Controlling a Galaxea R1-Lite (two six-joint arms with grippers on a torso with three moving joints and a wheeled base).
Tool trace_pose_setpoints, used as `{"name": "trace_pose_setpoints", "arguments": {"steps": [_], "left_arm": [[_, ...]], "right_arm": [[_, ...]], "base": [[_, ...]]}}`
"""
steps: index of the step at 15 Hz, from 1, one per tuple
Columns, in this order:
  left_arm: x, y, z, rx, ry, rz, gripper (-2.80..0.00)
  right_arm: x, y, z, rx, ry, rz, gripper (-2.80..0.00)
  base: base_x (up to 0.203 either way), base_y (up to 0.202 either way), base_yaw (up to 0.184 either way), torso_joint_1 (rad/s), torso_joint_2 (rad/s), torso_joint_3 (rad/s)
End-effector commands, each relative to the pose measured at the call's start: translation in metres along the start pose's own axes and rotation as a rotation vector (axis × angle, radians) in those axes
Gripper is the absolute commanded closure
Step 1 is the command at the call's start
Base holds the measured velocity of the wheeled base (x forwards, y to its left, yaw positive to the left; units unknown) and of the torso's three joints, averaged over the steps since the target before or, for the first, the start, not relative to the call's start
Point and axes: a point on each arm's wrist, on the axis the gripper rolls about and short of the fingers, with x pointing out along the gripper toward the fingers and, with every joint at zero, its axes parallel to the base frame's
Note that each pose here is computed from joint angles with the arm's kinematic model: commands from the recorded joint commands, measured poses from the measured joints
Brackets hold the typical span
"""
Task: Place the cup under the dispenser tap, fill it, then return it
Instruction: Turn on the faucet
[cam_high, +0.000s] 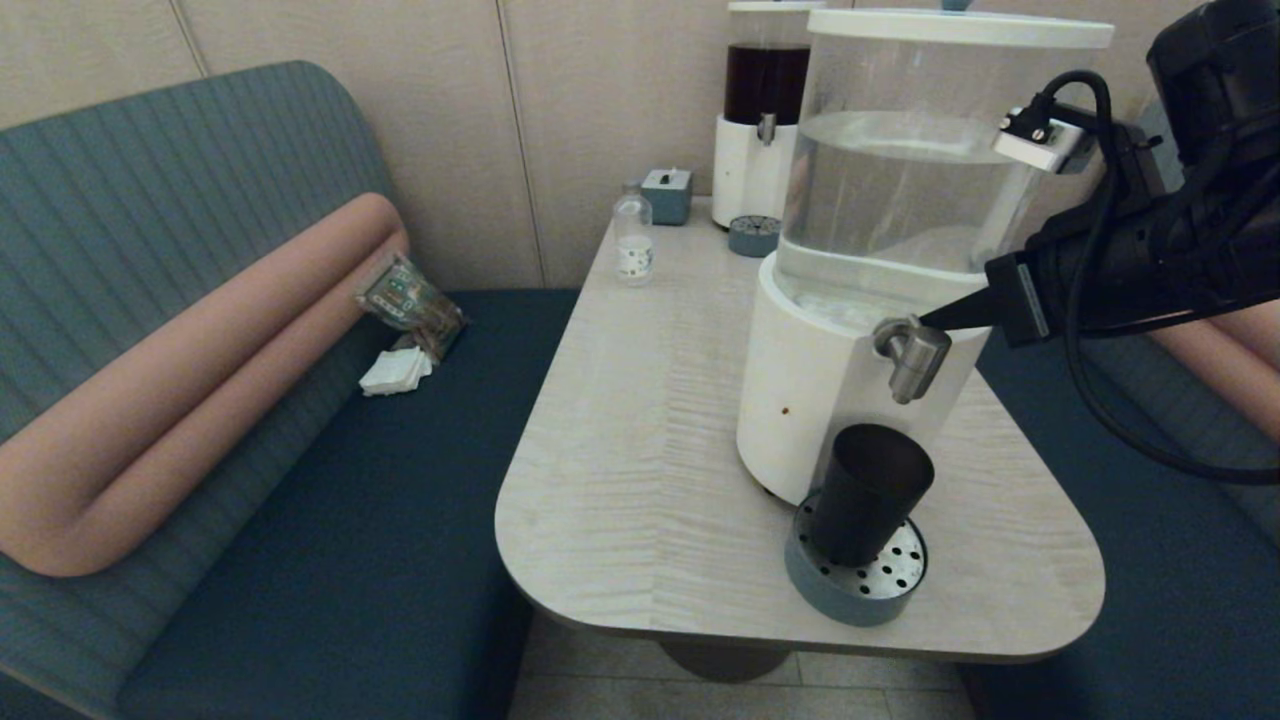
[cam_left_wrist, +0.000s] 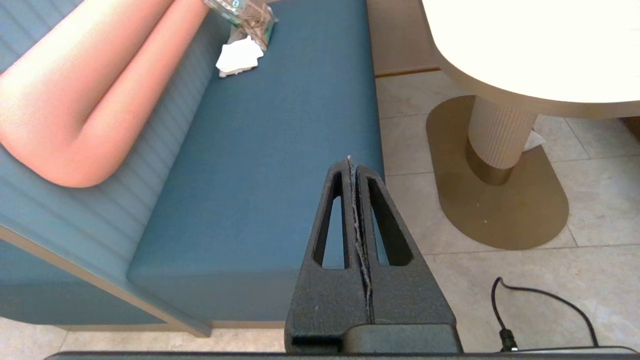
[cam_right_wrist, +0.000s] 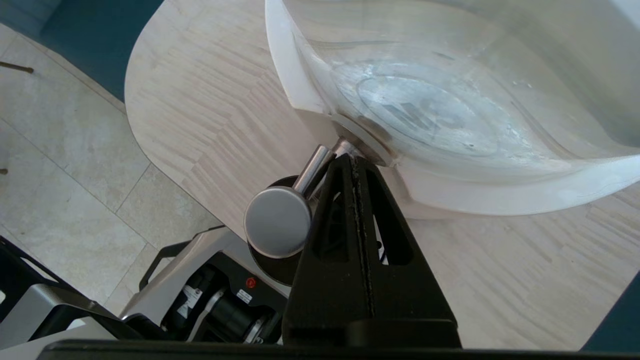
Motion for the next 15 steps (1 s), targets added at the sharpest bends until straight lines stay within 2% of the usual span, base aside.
{"name": "trace_pose_setpoints", "arguments": {"steps": [1,11,13,15], "left_arm": [[0.000,0.000,0.000,0.001,0.003,0.000,0.00],[0.000,0.000,0.000,0.001,0.002,0.000,0.00],[0.000,0.000,0.000,0.001,0.001,0.000,0.00],[0.000,0.000,0.000,0.001,0.001,0.000,0.00]], "right_arm": [[0.004,0.001,-0.001,-0.003,0.010,0.011,0.00],[0.008,0.013,0.002,-0.034,-0.008,0.042,0.00],[0.009,0.012,0.002,-0.033,-0.010,0.038,0.00],[0.007,0.008,0.005,-0.031,-0.047,-0.004,0.00]], "base": [[0.000,0.000,0.000,0.000,0.00,0.000],[0.000,0.000,0.000,0.000,0.00,0.000],[0.000,0.000,0.000,0.000,0.00,0.000],[0.000,0.000,0.000,0.000,0.00,0.000]]}}
